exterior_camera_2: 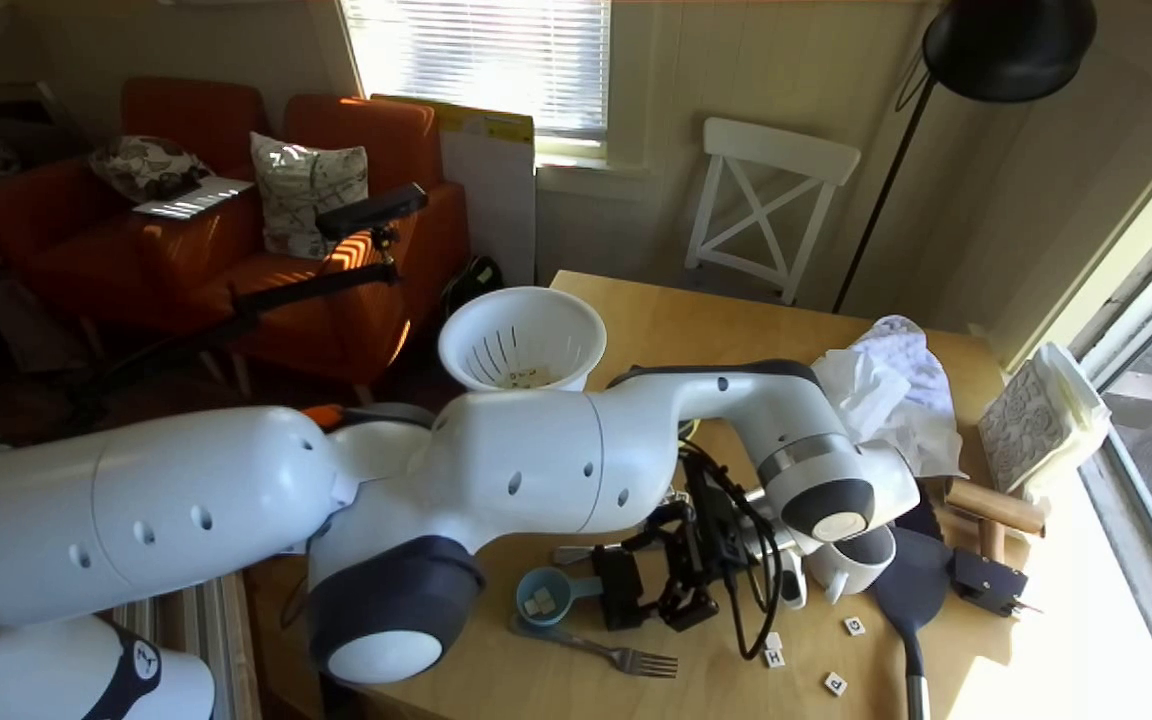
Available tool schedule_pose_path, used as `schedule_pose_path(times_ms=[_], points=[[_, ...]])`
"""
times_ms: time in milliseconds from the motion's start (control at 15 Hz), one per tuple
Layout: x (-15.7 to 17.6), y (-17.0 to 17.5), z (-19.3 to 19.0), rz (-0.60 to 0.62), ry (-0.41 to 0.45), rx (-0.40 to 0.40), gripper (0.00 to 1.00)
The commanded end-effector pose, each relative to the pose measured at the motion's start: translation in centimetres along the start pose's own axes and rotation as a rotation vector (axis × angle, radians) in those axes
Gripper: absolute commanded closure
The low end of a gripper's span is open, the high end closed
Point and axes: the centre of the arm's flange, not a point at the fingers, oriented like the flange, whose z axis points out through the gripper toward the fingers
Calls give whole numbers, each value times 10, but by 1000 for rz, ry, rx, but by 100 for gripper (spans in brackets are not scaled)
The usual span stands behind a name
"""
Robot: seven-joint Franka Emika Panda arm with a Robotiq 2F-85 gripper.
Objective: Pick up the blue spoon and drop the letter blocks on it into the colander
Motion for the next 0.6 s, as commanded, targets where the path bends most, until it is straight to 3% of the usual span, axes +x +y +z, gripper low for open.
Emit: schedule_pose_path(times_ms=[0,533], points=[[37,-12,-32,-41,3,-30,0],[36,-16,-29,-69,-4,-46,2]])
